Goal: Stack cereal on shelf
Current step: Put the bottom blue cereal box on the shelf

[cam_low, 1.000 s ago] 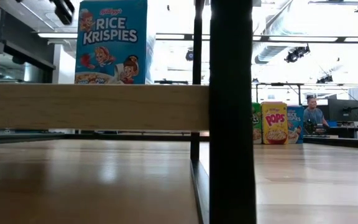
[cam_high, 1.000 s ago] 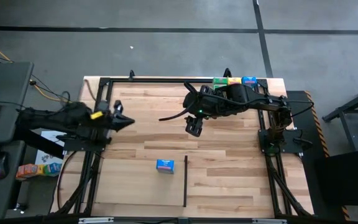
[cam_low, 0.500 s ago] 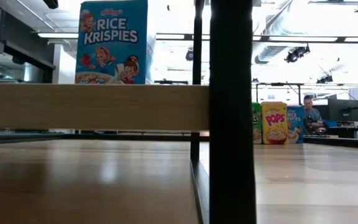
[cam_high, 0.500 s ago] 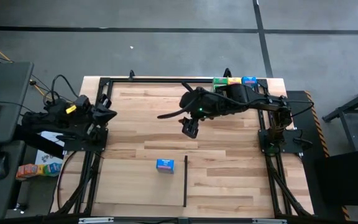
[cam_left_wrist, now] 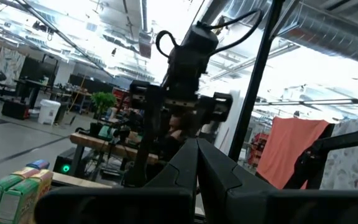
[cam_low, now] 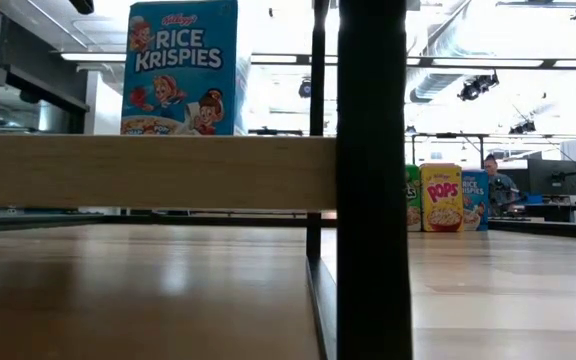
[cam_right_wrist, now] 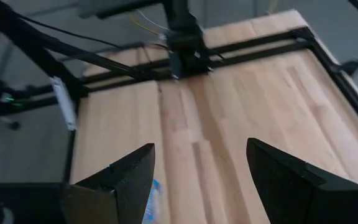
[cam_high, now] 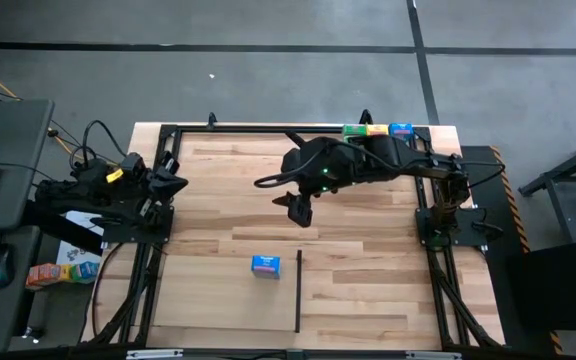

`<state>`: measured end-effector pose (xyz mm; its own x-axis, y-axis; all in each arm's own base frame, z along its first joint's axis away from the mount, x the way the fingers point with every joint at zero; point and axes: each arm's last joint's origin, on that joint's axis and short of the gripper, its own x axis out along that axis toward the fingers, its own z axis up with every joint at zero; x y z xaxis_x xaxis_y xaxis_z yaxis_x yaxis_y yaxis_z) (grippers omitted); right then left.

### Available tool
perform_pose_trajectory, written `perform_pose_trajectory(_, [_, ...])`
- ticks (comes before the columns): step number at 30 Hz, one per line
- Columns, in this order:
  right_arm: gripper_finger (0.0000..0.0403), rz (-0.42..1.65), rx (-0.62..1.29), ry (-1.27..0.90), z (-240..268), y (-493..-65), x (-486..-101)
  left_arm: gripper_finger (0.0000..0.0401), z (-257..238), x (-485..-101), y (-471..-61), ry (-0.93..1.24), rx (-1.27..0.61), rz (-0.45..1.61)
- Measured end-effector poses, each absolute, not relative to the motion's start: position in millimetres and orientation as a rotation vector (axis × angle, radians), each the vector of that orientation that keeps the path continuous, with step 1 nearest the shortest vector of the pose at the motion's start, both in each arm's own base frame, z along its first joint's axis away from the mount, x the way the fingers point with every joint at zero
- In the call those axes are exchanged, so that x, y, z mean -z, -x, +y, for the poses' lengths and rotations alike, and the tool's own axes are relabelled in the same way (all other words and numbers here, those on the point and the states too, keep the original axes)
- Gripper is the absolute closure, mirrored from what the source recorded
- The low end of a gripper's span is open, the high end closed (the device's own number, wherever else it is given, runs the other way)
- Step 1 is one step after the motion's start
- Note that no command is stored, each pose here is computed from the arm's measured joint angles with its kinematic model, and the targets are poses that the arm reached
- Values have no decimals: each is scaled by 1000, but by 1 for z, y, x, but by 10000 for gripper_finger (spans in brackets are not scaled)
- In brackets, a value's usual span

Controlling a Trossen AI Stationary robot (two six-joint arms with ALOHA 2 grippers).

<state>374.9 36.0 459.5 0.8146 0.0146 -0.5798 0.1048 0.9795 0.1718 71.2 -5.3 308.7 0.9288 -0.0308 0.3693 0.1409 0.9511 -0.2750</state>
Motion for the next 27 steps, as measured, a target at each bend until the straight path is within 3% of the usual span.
perform_pose_trajectory(9, [158,494,-45,-281,42,-382,-471,401,-5,-309,-71,303,89,-371])
perform_pose_trajectory(18, [158,424,-97,-143,56,-383,-476,401,-5,-309,-71,309,91,-370])
perform_pose_trajectory(27, [158,504,-150,-142,83,-382,-461,401,-5,-309,-71,363,92,-370])
